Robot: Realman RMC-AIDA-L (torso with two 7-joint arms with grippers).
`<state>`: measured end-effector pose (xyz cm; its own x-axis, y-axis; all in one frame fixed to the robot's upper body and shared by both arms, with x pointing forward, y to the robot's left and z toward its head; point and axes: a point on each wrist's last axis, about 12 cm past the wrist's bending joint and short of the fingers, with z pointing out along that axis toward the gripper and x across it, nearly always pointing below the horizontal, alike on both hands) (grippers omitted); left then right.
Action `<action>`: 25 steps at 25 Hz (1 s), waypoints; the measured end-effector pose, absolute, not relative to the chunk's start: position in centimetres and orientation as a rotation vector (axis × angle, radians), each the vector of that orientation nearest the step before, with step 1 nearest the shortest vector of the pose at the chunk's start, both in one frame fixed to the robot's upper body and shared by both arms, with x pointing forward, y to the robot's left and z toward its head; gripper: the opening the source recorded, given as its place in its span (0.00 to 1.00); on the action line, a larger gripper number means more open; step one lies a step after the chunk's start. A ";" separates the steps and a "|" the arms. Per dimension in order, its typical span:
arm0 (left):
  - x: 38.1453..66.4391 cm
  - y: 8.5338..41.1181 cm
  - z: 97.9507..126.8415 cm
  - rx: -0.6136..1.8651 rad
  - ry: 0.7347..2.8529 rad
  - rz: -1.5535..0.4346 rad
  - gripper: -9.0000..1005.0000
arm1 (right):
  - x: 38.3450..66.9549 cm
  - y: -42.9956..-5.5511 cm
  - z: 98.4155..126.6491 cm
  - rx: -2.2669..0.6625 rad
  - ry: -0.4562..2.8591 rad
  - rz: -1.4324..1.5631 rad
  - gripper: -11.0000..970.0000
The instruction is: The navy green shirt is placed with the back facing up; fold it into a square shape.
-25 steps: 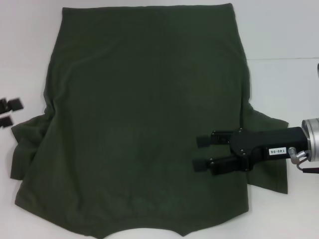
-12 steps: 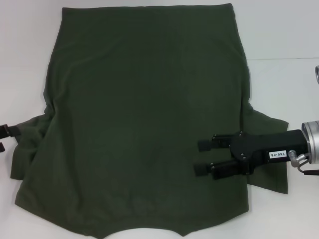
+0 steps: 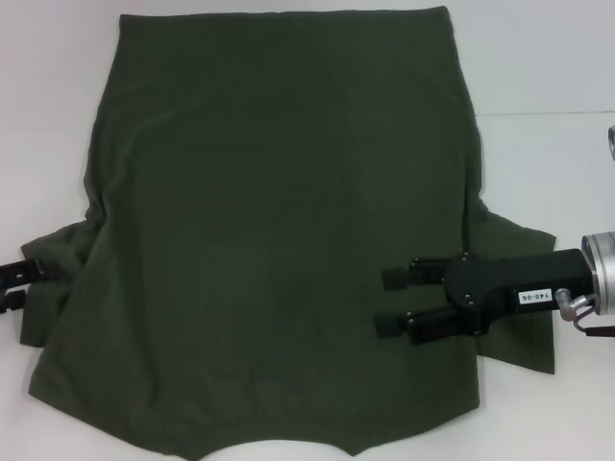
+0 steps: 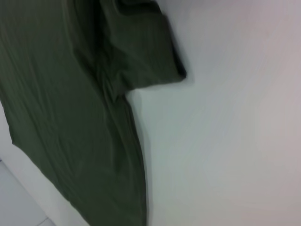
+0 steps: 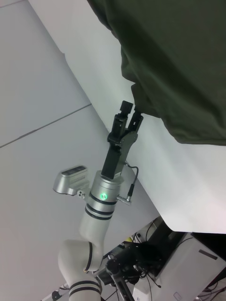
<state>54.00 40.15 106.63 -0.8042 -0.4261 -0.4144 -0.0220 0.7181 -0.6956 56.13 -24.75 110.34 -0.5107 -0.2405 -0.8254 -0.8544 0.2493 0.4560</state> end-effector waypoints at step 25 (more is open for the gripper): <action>54.6 39.1 106.2 -0.319 2.368 -0.934 0.82 | 56.1 -24.5 110.2 -1.014 1.905 1.264 0.97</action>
